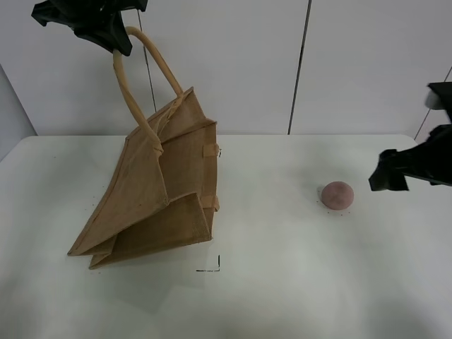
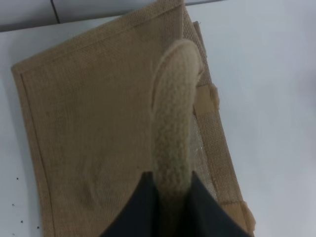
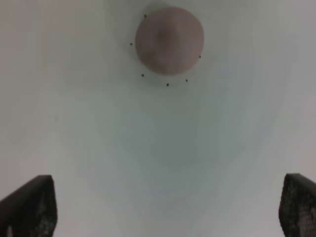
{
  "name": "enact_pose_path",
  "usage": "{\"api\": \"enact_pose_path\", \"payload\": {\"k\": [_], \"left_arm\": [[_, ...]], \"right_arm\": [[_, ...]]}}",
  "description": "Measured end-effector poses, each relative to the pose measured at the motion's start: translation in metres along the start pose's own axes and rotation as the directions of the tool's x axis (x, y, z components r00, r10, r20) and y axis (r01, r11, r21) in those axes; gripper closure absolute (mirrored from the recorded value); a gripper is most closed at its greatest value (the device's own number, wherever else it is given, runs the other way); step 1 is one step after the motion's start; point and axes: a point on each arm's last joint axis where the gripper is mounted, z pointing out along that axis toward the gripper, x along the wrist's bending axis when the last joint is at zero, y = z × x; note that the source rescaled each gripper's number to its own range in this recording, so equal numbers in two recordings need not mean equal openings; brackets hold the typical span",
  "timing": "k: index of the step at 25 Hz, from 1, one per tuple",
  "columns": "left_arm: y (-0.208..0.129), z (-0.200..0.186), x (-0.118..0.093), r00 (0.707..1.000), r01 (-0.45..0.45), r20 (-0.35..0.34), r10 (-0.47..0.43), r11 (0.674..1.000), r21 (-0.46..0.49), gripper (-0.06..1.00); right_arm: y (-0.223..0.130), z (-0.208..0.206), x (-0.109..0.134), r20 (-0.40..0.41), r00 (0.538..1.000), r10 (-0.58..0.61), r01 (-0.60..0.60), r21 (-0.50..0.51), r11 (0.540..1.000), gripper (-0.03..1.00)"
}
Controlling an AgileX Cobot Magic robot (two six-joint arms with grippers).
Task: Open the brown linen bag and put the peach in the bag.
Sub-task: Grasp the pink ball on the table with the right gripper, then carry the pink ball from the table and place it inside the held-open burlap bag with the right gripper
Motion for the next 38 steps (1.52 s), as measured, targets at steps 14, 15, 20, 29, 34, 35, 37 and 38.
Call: {"api": "enact_pose_path", "payload": {"k": [14, 15, 20, 29, 34, 35, 37, 38], "left_arm": [[0.0, 0.0, 0.0, 1.0, 0.0, 0.001, 0.0, 1.0, 0.0, 0.94], [0.0, 0.0, 0.0, 1.0, 0.0, 0.001, 0.0, 1.0, 0.0, 0.94], [0.0, 0.0, 0.0, 1.0, 0.0, 0.001, 0.0, 1.0, 0.0, 0.94], [0.0, 0.0, 0.0, 1.0, 0.0, 0.001, 0.0, 1.0, 0.0, 0.94], [0.0, 0.0, 0.0, 1.0, 0.0, 0.001, 0.0, 1.0, 0.0, 0.94], [0.0, 0.0, 0.0, 1.0, 0.0, 0.001, 0.0, 1.0, 0.0, 0.94], [0.0, 0.0, 0.0, 1.0, 0.0, 0.001, 0.0, 1.0, 0.0, 0.94], [0.0, 0.0, 0.0, 1.0, 0.0, 0.001, 0.0, 1.0, 0.0, 0.94]], "right_arm": [[0.095, 0.17, -0.006, -0.008, 0.999, 0.051, -0.048, 0.212, 0.976, -0.03], [0.092, 0.178, -0.007, -0.008, 0.998, 0.055, -0.051, 0.226, 0.973, -0.03], [0.081, 0.204, -0.008, -0.003, 0.998, 0.06, -0.057, 0.279, 0.959, -0.03], [0.082, 0.206, -0.008, -0.002, 0.998, 0.062, -0.059, 0.277, 0.959, 0.81], [0.095, 0.176, -0.006, -0.021, 0.999, 0.048, -0.042, 0.213, 0.976, 0.97], [0.099, 0.167, -0.004, -0.035, 0.998, 0.054, -0.047, 0.191, 0.98, 0.97], [0.108, 0.141, 0.001, -0.075, 0.994, 0.076, -0.066, 0.127, 0.99, 0.97], [0.113, 0.127, 0.005, -0.106, 0.99, 0.09, -0.081, 0.092, 0.992, 0.97]]}}
